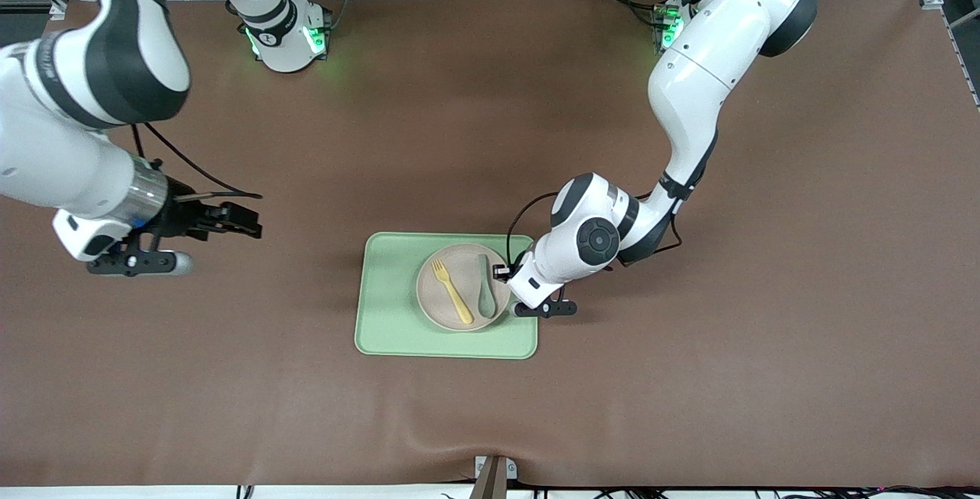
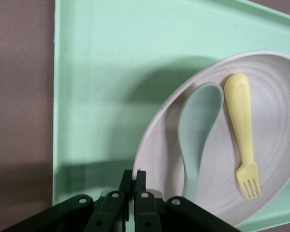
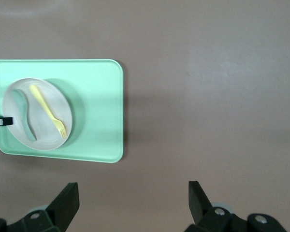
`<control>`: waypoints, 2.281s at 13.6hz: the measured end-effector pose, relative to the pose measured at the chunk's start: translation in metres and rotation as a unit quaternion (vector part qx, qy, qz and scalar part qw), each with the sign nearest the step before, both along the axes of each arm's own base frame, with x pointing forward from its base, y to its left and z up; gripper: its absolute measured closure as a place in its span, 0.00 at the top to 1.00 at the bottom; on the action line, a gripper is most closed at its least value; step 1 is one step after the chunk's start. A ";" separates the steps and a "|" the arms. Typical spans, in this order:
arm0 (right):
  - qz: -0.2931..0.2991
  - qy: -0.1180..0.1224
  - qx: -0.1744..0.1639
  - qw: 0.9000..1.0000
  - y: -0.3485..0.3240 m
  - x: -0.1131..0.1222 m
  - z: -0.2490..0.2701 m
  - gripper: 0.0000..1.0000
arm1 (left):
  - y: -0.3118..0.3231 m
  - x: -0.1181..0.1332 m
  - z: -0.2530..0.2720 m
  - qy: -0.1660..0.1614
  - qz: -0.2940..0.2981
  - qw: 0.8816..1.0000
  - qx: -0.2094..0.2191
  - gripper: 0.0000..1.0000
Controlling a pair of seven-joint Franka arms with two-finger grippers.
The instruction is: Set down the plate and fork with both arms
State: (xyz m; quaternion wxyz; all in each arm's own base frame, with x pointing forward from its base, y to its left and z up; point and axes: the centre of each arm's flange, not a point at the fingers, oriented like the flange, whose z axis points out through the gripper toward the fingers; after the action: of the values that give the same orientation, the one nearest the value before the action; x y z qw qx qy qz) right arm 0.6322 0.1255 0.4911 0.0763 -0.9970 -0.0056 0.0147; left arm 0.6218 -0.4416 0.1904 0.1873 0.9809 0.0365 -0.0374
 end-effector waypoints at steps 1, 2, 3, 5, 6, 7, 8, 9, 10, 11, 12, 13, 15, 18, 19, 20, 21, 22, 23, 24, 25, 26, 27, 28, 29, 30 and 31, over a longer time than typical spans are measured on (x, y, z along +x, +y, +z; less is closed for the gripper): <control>0.007 -0.006 0.000 1.000 0.014 0.003 -0.009 1.00 | 0.001 0.002 0.001 -0.002 0.005 1.000 -0.001 0.21; 0.009 -0.010 0.000 1.000 0.028 0.006 -0.019 1.00 | 0.001 0.004 0.005 -0.006 0.009 1.000 -0.003 0.33; 0.004 -0.009 -0.001 1.000 0.040 0.009 -0.030 1.00 | 0.001 0.008 0.011 -0.012 0.012 1.000 -0.007 0.44; -0.010 -0.003 -0.004 1.000 0.060 0.015 -0.048 1.00 | 0.006 0.019 0.031 -0.027 0.020 0.999 -0.015 0.65; -0.015 -0.001 -0.005 1.000 0.071 0.018 -0.054 1.00 | 0.011 0.027 0.047 -0.038 0.026 0.999 -0.019 0.76; -0.018 -0.001 -0.005 1.000 0.086 0.022 -0.061 1.00 | 0.020 0.035 0.065 -0.049 0.032 0.998 -0.022 0.87; -0.015 -0.006 -0.004 1.000 0.101 0.026 -0.068 1.00 | 0.033 0.043 0.084 -0.053 0.038 0.998 -0.022 0.98; -0.009 -0.014 -0.003 1.000 0.117 0.030 -0.076 1.00 | 0.051 0.051 0.104 -0.051 0.043 0.998 -0.015 1.00; 0.001 -0.023 -0.005 1.000 0.134 0.033 -0.088 1.00 | 0.073 0.060 0.127 -0.047 0.045 0.998 -0.003 1.00; 0.012 -0.031 -0.011 0.999 0.151 0.035 -0.101 1.00 | 0.099 0.067 0.152 -0.046 0.047 0.998 0.013 1.00; 0.024 -0.036 -0.015 0.999 0.167 0.037 -0.113 1.00 | 0.126 0.072 0.179 -0.046 0.049 0.997 0.029 1.00; 0.033 -0.040 -0.017 0.998 0.182 0.040 -0.124 1.00 | 0.151 0.075 0.204 -0.046 0.051 0.997 0.043 1.00; 0.047 -0.057 -0.013 0.997 0.210 0.045 -0.146 1.00 | 0.200 0.075 0.250 -0.047 0.045 0.995 0.076 1.00; 0.063 -0.078 -0.008 0.995 0.241 0.044 -0.185 0.95 | 0.280 0.063 0.320 -0.041 0.031 0.993 0.109 1.00; 0.066 -0.081 -0.008 0.995 0.248 0.042 -0.197 0.95 | 0.304 0.054 0.343 -0.038 0.022 0.992 0.117 1.00; 0.070 -0.082 -0.008 0.994 0.254 0.041 -0.209 0.88 | 0.324 0.043 0.365 -0.035 0.012 0.992 0.125 1.00; 0.073 -0.082 -0.009 0.994 0.259 0.038 -0.220 0.88 | 0.337 0.031 0.385 -0.032 0.004 0.991 0.131 1.00; 0.076 -0.081 -0.011 0.994 0.263 0.036 -0.229 0.81 | 0.342 0.019 0.401 -0.029 -0.002 0.990 0.136 1.00; 0.080 -0.082 -0.011 0.993 0.268 0.034 -0.239 0.81 | 0.342 0.009 0.413 -0.026 -0.006 0.990 0.141 1.00; 0.085 -0.085 -0.013 0.993 0.274 0.031 -0.247 0.76 | 0.342 0.000 0.421 -0.020 -0.011 0.989 0.147 1.00; 0.090 -0.086 -0.015 0.992 0.278 0.028 -0.254 0.76 | 0.344 -0.008 0.427 -0.017 -0.020 0.987 0.158 1.00; 0.093 -0.086 -0.016 0.992 0.282 0.025 -0.261 0.72 | 0.350 -0.015 0.432 -0.014 -0.031 0.985 0.170 1.00; 0.095 -0.087 -0.017 0.992 0.285 0.024 -0.267 0.72 | 0.360 -0.022 0.436 -0.014 -0.043 0.983 0.179 1.00; 0.098 -0.091 -0.019 0.991 0.286 0.023 -0.272 0.69 | 0.374 -0.031 0.441 -0.013 -0.055 0.981 0.187 1.00; 0.099 -0.095 -0.021 0.990 0.285 0.023 -0.278 0.69 | 0.389 -0.043 0.445 -0.012 -0.064 0.979 0.192 1.00; 0.100 -0.096 -0.023 0.990 0.284 0.023 -0.282 0.68 | 0.399 -0.056 0.448 -0.008 -0.069 0.978 0.195 1.00; 0.100 -0.095 -0.024 0.990 0.284 0.022 -0.286 0.67 | 0.404 -0.070 0.449 -0.005 -0.070 0.978 0.196 1.00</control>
State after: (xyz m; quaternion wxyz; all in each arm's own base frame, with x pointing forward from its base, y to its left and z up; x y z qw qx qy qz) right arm 0.6546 0.4092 0.2047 0.0492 -0.9898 -0.1124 -0.0722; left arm 0.5516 -0.0375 0.6395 -0.0117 0.9989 -0.0264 -0.0378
